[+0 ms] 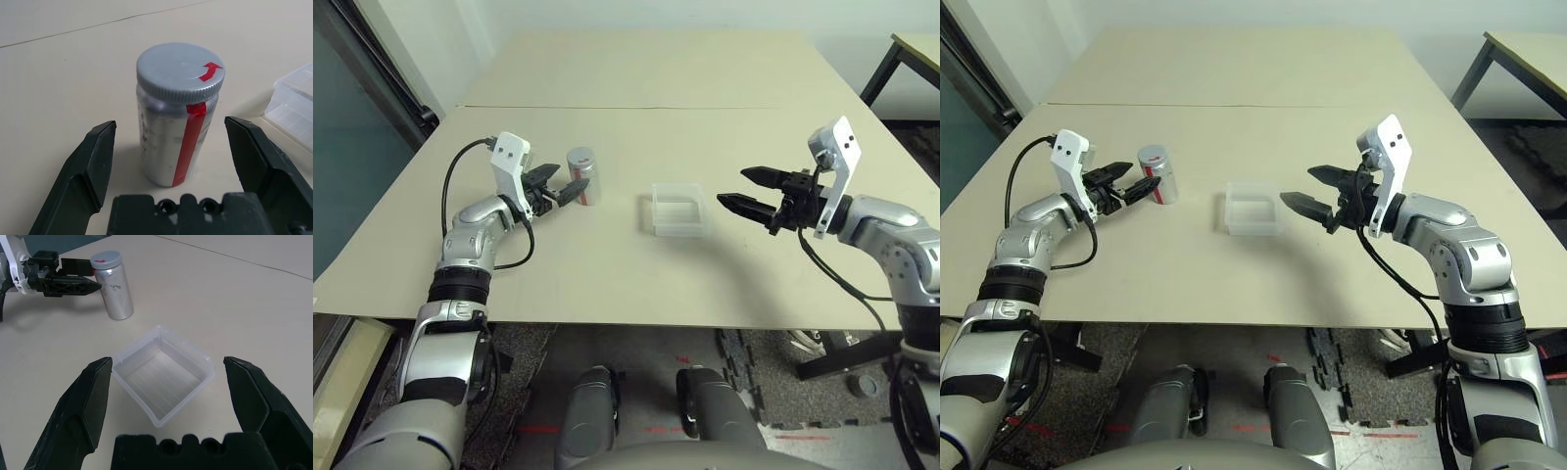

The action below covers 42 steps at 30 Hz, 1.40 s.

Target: Pour the medicine from the bottle into the box.

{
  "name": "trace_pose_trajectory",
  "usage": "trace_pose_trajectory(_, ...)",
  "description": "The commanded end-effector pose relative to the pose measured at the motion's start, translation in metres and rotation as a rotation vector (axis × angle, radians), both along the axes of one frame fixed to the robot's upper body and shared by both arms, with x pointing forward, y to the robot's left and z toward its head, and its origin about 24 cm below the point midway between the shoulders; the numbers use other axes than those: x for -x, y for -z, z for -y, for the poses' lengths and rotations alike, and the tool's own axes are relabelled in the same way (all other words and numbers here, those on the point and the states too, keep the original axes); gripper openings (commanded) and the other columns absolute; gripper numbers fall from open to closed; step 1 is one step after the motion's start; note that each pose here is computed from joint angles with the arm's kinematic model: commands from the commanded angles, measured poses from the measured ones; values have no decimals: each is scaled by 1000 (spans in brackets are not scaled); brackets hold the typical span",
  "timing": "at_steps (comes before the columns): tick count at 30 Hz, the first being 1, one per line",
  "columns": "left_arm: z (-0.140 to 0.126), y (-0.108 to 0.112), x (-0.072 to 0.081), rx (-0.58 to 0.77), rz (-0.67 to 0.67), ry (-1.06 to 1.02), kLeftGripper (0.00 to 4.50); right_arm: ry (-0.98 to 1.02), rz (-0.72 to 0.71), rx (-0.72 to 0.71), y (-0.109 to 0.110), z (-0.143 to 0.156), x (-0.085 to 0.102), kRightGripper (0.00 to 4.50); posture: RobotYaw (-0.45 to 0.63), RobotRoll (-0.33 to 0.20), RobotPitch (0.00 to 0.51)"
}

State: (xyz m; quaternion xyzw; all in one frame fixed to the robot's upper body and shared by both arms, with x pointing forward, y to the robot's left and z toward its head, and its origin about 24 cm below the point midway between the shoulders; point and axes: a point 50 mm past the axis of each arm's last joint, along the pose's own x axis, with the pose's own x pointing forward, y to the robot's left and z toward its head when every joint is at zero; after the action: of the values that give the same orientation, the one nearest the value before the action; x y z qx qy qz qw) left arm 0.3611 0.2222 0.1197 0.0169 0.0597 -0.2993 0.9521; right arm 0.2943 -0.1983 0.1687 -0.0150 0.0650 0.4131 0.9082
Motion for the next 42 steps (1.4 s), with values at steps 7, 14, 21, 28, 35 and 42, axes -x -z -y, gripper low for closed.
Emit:
trace_pose_trajectory(7, 8, 6, -10, -55, -18, 28, 4455, 21, 24, -20, -3, 0, 3, 4500, -96, 0, 79)
trace_pose_trajectory(14, 15, 7, -14, -75, -16, 40, 4455, 30, 34, -30, -4, -1, 3, 4500, -110, 0, 80)
trace_pose_trajectory(21, 21, 14, -16, -88, -27, 51, 4455, 36, 37, -35, -5, -2, 4, 4500, -127, 0, 89)
trace_pose_trajectory(28, 24, 21, -17, -90, -39, 45, 4455, 44, 38, -34, -7, 0, 6, 4500, -135, 0, 88)
trace_pose_trajectory(35, 23, 26, -18, -95, -49, -3, 4455, 43, 42, -40, -9, -3, 5, 4500, -130, 0, 86)
trace_pose_trajectory(42, 23, 27, -19, -98, -42, -21, 3789, 41, 47, -44, -10, -4, 3, 4500, -126, 0, 80)
